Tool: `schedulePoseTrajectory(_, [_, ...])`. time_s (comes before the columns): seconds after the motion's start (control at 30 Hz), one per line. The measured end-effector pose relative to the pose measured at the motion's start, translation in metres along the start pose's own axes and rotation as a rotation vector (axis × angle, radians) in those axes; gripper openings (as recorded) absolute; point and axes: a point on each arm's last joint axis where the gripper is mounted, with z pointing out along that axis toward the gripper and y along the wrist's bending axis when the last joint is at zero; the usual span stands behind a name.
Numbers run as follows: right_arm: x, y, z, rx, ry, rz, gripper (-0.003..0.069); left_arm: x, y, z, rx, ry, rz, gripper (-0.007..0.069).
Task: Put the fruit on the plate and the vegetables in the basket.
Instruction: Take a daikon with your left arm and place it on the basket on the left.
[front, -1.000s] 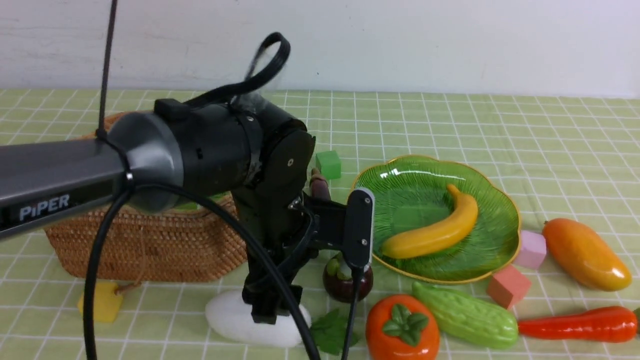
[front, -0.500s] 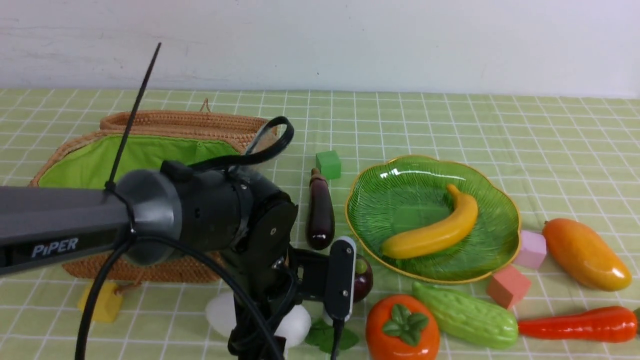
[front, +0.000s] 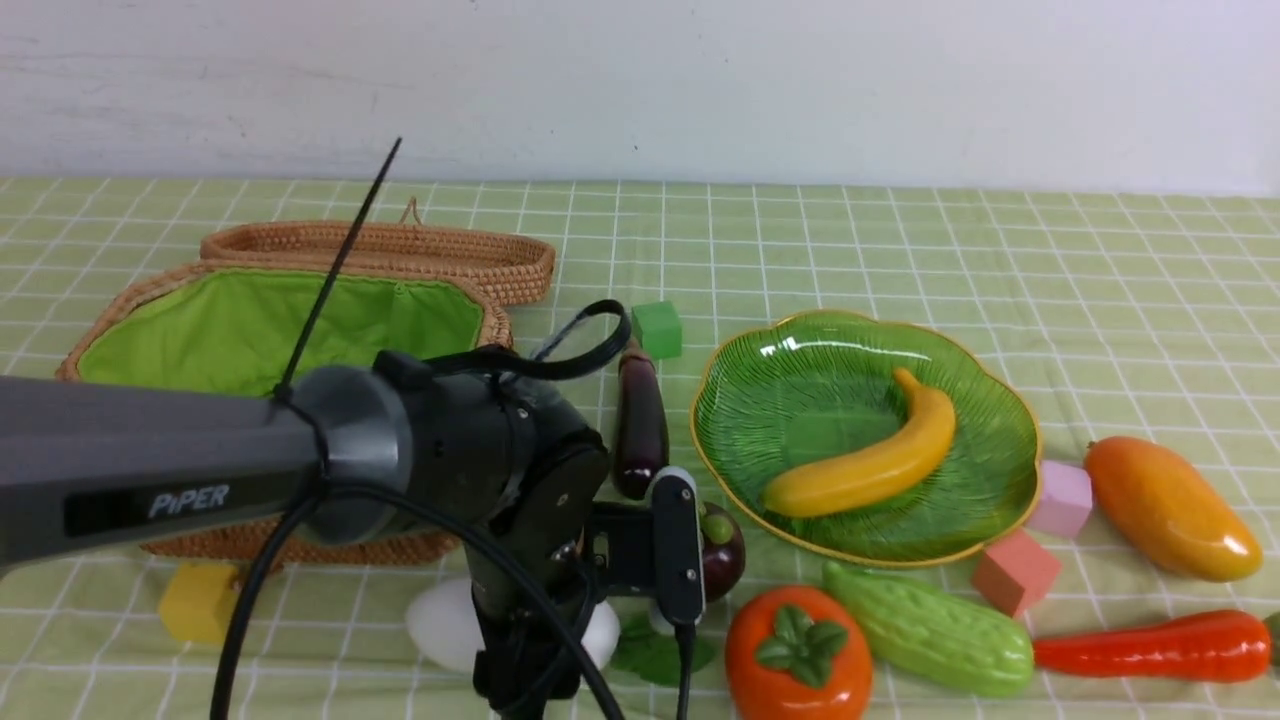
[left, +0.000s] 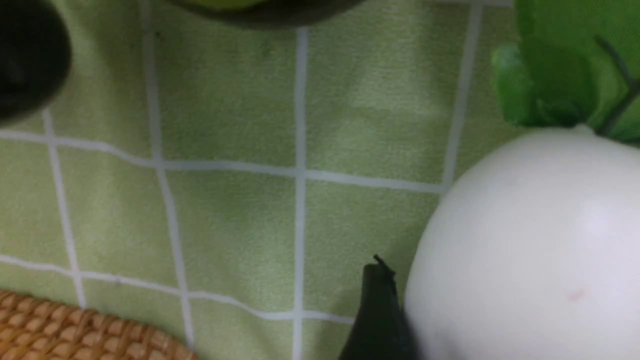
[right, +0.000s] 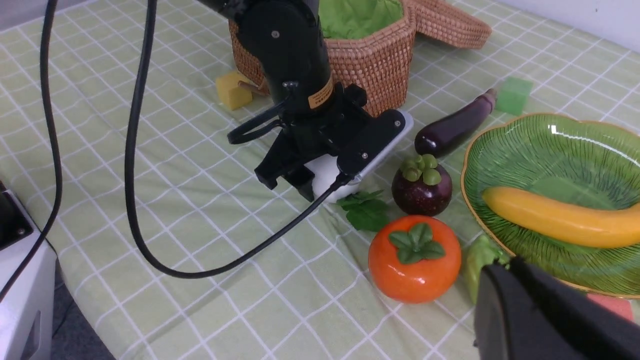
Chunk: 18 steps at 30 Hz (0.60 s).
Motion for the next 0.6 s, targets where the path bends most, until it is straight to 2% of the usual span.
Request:
schedulePoseTrajectory(0.23, [0.000,0.000,0.000,-0.003,0.000,0.003,0.0003,0.001,0.004,-0.032,-0.051,-0.061,-0.031,0.0512])
schedulePoseTrajectory(0.47, [0.000,0.001,0.000,-0.006,0.001,0.011,0.0003,0.007,-0.004,-0.074,-0.011,-0.131,-0.069,0.0512])
schedulePoseTrajectory(0.6, [-0.001,0.001,0.000,-0.011,-0.010,0.058,0.0003,0.009,0.006,-0.109,-0.062,-0.157,-0.201,0.0512])
